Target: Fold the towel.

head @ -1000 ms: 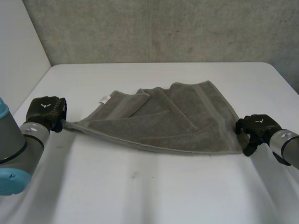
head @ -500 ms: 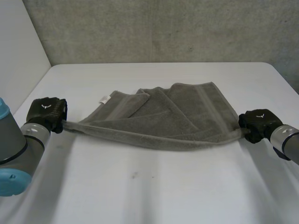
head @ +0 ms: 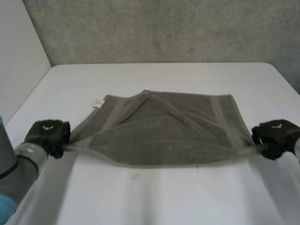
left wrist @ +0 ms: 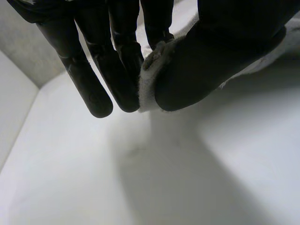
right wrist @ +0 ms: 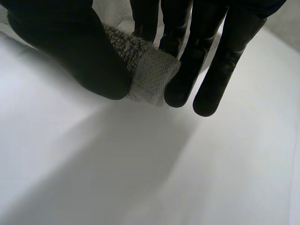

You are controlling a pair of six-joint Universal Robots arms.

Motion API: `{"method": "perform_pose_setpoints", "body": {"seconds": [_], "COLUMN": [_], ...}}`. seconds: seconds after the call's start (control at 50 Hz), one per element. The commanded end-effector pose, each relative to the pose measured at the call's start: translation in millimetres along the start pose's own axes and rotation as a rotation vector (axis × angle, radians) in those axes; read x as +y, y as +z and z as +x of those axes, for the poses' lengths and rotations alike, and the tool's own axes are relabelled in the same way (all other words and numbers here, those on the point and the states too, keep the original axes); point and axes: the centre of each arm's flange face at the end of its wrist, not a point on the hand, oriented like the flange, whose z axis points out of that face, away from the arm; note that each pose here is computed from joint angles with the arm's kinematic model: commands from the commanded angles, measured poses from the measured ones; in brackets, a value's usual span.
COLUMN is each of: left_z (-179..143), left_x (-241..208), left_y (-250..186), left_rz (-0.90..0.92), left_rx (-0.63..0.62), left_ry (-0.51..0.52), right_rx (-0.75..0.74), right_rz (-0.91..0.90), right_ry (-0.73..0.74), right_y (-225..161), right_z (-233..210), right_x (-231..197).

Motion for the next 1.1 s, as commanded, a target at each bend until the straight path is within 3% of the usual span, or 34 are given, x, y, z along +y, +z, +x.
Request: {"method": "perform_pose_setpoints", "body": {"seconds": [0.02,0.12,0.34,0.46,0.66,0.86,1.1], "left_z": [-7,-15,-16,-10,0,9,17], "left_x": [1,-24,-33,-21,-23,-34,-43], "left_y": [-57,-85,-79,-31,45,123,164], "left_rz": [-0.088,0.033,0.062,0.009,0.02,0.085,0.15], "left_rx": [-0.038,-0.071,-0.072,-0.048,-0.03,-0.042,-0.054], "left_ry": [0.011,0.008,0.017,0.019,0.03,0.03,0.036], "right_rx": [-0.026,0.031,0.056,0.006,0.001,0.133,0.251], "right_rz": [-0.123,-0.069,-0.039,-0.083,-0.085,-0.021,0.056], "right_ry": [-0.109,-0.164,-0.187,-0.139,-0.078,-0.125,-0.181], "right_y": [-62,-83,-85,-39,20,86,131], "right_z": [1,2,3,15,21,31,36], "right_x": [-2,-17,-22,-7,-17,-34,-49]}}
